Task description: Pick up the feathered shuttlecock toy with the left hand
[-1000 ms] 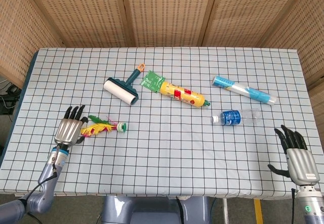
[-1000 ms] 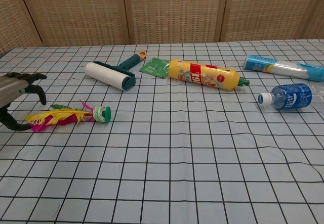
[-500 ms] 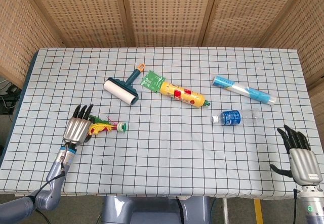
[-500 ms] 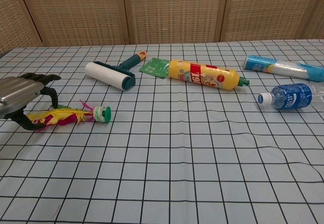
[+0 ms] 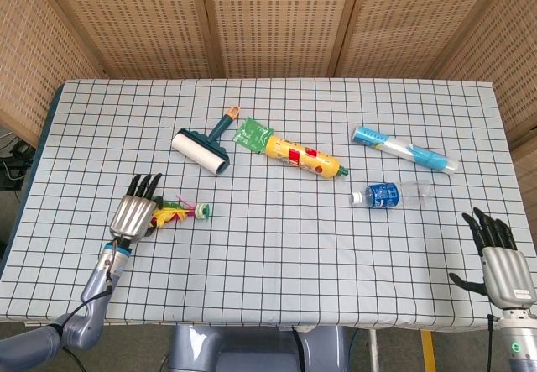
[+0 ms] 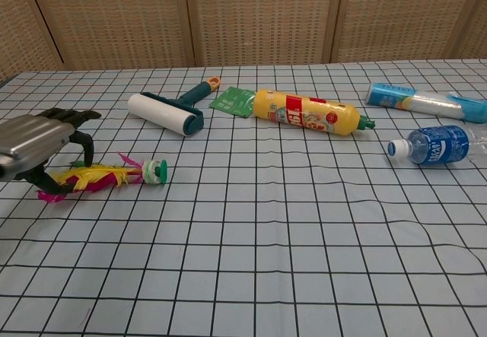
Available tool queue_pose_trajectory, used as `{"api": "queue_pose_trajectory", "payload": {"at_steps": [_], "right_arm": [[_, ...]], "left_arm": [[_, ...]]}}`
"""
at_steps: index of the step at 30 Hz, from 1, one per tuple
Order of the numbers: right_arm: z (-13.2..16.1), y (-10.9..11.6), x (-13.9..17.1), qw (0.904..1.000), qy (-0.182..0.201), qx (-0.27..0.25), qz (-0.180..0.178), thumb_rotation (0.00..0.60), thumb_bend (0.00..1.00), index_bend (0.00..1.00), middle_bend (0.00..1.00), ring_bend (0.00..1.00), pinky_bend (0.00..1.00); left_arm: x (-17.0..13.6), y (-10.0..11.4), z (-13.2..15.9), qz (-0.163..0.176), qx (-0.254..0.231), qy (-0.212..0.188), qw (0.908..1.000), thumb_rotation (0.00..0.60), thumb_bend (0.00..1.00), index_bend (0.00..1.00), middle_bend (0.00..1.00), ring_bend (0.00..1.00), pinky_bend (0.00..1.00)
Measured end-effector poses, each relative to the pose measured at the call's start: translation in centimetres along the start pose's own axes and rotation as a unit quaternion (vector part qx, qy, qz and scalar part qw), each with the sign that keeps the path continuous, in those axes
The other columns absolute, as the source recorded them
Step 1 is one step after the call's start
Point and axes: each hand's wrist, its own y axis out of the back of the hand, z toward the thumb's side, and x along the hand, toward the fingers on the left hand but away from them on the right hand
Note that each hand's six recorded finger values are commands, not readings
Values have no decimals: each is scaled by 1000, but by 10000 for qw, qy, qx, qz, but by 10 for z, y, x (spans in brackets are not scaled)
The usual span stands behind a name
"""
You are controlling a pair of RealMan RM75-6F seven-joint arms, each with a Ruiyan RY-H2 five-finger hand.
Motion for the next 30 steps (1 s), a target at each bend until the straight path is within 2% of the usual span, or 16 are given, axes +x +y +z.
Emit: {"api": "queue_pose_trajectory", "payload": {"at_steps": [9, 14, 20, 30], "right_arm": [[1, 0, 1, 10000, 17, -1, -3, 600, 116, 54, 0, 0, 0], [1, 0, 0, 10000, 10, -1, -2, 600, 117, 54, 0, 0, 0], [1, -1, 1, 10000, 8, 12, 19, 600, 117, 55, 0, 0, 0], [1, -2, 1, 10000, 8, 18, 27, 600, 116, 55, 0, 0, 0]], "left_arm": [[-4, -4, -7, 37, -21, -18, 10000, 600, 349, 588, 0, 0, 0], [-6, -6, -10, 25, -3, -20, 10000, 600, 404, 602, 0, 0, 0], [-7, -7, -18, 27, 57, 28, 10000, 600, 421, 598, 0, 0, 0], [-4, -1, -25, 71, 108, 58, 9999, 600, 576, 608, 0, 0, 0]]}}
